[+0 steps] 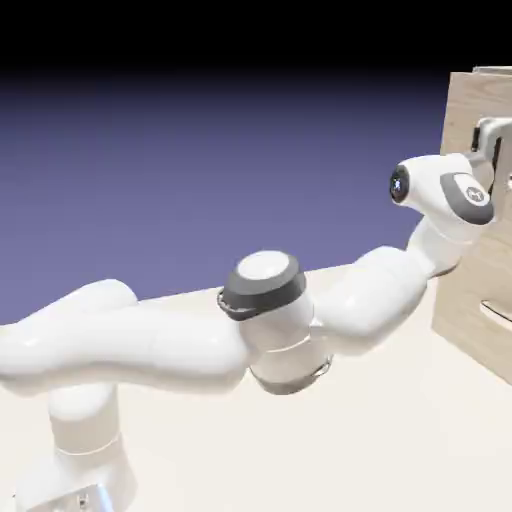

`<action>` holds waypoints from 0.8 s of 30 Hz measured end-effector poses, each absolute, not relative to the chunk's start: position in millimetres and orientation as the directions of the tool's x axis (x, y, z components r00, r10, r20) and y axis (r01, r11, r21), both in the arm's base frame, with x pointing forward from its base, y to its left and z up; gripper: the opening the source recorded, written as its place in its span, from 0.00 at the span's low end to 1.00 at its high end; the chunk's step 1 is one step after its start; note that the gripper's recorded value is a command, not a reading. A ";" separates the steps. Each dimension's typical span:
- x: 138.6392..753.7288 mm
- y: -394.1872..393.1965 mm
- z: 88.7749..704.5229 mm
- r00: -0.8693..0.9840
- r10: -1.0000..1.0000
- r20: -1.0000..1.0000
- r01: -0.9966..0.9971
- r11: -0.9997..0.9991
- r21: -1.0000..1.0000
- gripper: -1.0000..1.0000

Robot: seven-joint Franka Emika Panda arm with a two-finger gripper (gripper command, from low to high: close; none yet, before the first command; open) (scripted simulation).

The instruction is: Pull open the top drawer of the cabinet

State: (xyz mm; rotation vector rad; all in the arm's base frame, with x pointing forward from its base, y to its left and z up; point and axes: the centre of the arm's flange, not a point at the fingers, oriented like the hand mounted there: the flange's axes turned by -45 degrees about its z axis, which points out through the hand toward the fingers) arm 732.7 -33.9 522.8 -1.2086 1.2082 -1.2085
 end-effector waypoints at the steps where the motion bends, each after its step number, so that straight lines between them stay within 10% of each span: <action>1: 726.9 -33.9 522.8 0.001 -1.000 0.000 0.001 0.000 -1.000 0.00; 24: 528.7 -34.7 522.6 0.000 -1.000 -0.002 -0.001 0.002 -1.000 0.00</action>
